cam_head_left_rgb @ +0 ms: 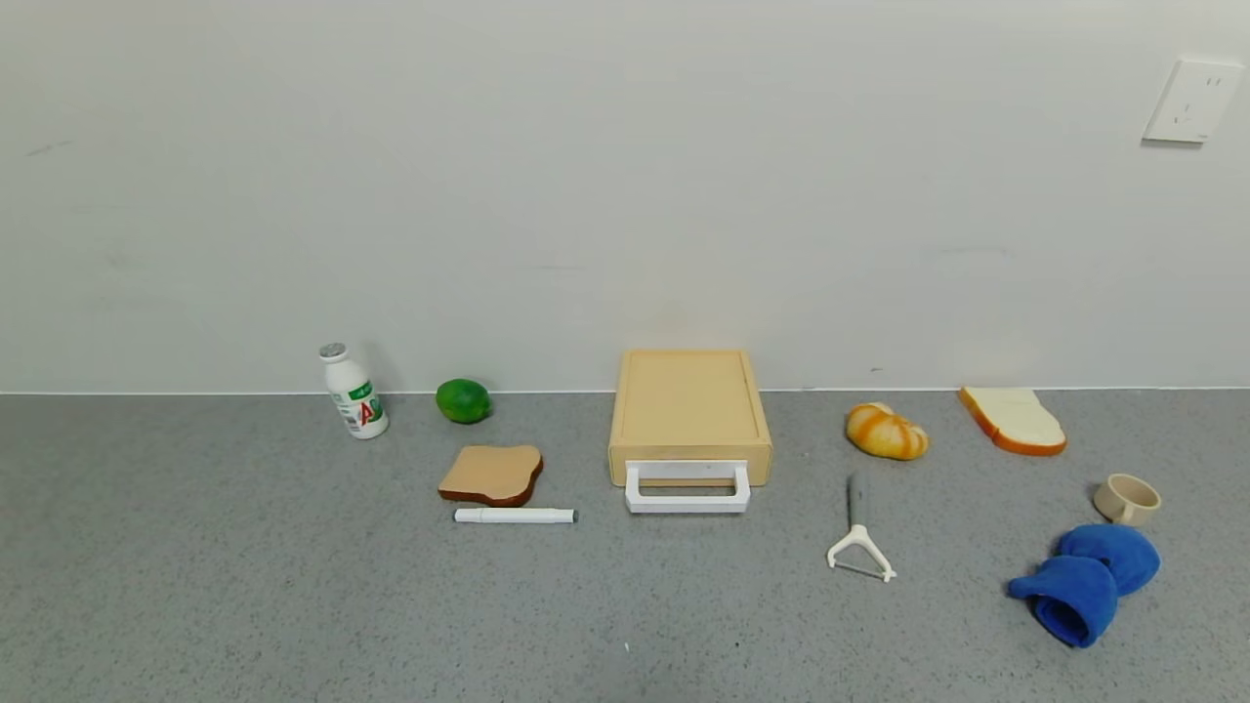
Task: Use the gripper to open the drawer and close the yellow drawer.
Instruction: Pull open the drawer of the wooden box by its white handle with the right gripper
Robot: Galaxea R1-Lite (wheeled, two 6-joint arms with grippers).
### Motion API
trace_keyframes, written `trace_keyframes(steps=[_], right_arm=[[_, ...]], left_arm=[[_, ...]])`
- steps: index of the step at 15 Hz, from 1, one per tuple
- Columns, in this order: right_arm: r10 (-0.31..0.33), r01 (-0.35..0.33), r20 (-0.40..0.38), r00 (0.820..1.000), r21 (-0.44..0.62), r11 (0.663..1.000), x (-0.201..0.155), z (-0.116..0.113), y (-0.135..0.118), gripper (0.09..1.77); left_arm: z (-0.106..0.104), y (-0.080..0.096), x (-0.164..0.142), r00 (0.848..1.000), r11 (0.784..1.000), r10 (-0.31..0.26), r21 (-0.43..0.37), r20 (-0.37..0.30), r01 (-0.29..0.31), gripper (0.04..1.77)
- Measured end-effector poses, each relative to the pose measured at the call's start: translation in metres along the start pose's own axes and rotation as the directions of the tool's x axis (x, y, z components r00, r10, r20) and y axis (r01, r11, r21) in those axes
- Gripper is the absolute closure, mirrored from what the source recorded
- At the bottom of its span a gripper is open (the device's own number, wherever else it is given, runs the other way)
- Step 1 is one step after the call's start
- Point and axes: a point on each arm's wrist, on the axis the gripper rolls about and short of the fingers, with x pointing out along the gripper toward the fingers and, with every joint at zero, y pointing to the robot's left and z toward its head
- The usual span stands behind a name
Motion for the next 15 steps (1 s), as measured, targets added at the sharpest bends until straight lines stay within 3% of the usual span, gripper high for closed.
trace_keyframes(steps=[10, 15], right_arm=[[-0.006, 0.006, -0.002, 1.0, 0.0, 1.0, 0.0, 0.0, 0.0, 0.15], [0.019, -0.019, -0.016, 1.0, 0.0, 1.0, -0.008, 0.028, 0.001, 0.15]], left_arm=[[0.0, 0.0, 0.0, 1.0, 1.0, 0.0, 0.0, 0.0, 0.0, 0.09], [0.0, 0.0, 0.0, 1.0, 1.0, 0.0, 0.0, 0.0, 0.0, 0.09]])
